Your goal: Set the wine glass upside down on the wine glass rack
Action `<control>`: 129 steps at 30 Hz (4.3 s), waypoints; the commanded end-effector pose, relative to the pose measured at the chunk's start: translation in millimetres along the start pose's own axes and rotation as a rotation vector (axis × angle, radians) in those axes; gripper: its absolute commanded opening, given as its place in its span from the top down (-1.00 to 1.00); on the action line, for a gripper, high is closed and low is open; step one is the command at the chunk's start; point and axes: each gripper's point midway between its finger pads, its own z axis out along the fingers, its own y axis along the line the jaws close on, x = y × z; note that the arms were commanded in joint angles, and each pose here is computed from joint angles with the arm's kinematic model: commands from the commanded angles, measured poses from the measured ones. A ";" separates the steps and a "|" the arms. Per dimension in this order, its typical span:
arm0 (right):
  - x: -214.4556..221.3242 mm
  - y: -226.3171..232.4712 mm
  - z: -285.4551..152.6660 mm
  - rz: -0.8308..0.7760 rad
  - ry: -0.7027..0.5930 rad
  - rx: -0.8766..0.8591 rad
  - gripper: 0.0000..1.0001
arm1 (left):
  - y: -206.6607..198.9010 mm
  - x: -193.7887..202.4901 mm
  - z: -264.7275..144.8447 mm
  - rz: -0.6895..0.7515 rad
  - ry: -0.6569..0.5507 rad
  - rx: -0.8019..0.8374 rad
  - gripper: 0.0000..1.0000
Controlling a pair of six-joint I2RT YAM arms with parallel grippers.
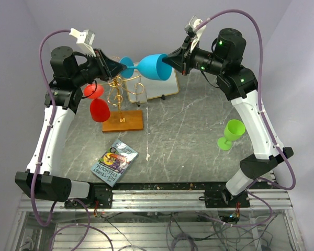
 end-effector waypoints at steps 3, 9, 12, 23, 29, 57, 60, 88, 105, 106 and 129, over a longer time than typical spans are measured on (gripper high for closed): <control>-3.4 0.0 -1.1 -0.029 -0.014 0.011 1.00 | -13.1 -2.3 1.1 0.002 -0.020 0.076 0.86; 2.2 -2.5 -3.0 -0.045 0.005 0.027 0.98 | -10.9 -7.2 -4.1 0.019 -0.046 0.039 0.86; 3.3 -3.4 -3.3 -0.051 0.009 0.031 0.92 | -5.8 -9.6 -5.5 0.020 -0.057 0.013 0.86; 6.2 -10.2 -18.3 -0.112 0.047 0.099 -0.45 | 9.1 -27.8 -20.0 0.024 -0.113 -0.067 0.86; 6.3 -16.7 -33.5 -0.164 0.075 0.163 -0.66 | 18.3 -43.4 -34.0 0.111 -0.154 -0.177 0.86; 4.9 -65.3 -98.9 -0.127 0.066 0.312 -0.67 | -39.0 -53.2 -56.7 0.810 -0.024 -0.183 0.86; 8.3 -68.8 -100.1 -0.116 0.068 0.311 -0.67 | -45.9 -40.1 -56.1 0.868 0.017 -0.144 0.86; 24.6 -86.3 -117.3 -0.043 0.056 0.314 -0.68 | -23.4 43.7 -38.7 1.251 0.376 -0.080 0.86; 26.4 -86.1 -121.6 -0.024 0.044 0.302 -0.69 | 7.3 47.7 -31.1 1.314 0.432 -0.229 0.86; 27.0 -86.0 -121.7 -0.022 0.045 0.301 -0.69 | 9.6 47.4 -31.5 1.320 0.438 -0.241 0.86; 31.3 -93.0 -122.5 -0.008 0.050 0.305 -0.69 | 23.0 41.3 -37.9 1.413 0.510 -0.309 0.86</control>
